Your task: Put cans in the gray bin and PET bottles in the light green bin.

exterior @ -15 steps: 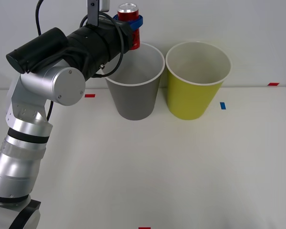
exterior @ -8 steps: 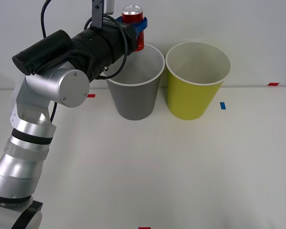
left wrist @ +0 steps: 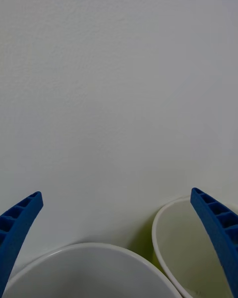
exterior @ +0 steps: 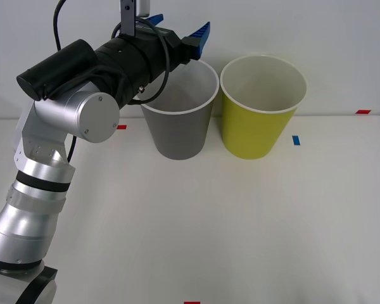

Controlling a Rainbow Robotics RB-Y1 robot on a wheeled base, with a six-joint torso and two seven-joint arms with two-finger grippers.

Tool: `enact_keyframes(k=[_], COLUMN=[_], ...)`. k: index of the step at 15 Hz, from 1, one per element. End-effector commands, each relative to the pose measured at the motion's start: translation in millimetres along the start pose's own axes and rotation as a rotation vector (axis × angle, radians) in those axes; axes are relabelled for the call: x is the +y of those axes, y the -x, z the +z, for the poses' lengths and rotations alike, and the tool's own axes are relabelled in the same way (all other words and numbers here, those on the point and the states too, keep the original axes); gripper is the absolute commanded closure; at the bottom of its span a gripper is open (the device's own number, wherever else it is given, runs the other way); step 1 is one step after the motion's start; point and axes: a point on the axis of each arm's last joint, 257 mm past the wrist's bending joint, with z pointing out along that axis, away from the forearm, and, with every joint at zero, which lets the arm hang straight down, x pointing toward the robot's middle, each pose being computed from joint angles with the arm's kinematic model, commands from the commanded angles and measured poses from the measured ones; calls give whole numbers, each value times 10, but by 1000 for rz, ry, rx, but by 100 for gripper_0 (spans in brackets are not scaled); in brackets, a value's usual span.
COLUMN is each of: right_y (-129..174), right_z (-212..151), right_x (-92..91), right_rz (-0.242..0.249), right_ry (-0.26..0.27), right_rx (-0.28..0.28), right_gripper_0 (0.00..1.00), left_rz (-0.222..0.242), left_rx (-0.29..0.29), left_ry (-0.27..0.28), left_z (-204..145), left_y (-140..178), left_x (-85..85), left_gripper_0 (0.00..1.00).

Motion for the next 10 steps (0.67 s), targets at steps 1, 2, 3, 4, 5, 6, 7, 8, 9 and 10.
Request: enact_keyframes(k=[1,2,3,4,5,6,7,8,9,10], right_y=[0,0,0,0,0,0,0,0,0,0], right_z=[0,0,0,0,0,0,0,0,0,0], right_x=[0,0,0,0,0,0,0,0,0,0], right_rz=[0,0,0,0,0,0,0,0,0,0], right_ry=[0,0,0,0,0,0,0,0,0,0], right_rx=[0,0,0,0,0,0,0,0,0,0], right_gripper_0=[0,0,0,0,0,0,0,0,0,0], left_rz=[-4,3,24,43,65,95,110,126,144,147], left_rx=[-16,-22,-22,-22,-20,-18,-16,-13,-2,7], left_ry=[-13,-17,-12,-8,-2,4,12,23,45,59], left_z=[-17,-86,-198,-284,-374,-513,-628,-740,-899,-1023], left_y=[68,96,85,74,61,44,28,5,-54,-111], left_x=[-44,-32,19,48,79,106,142,184,269,311], left_gripper_0=[0,0,0,0,0,0,0,0,0,0])
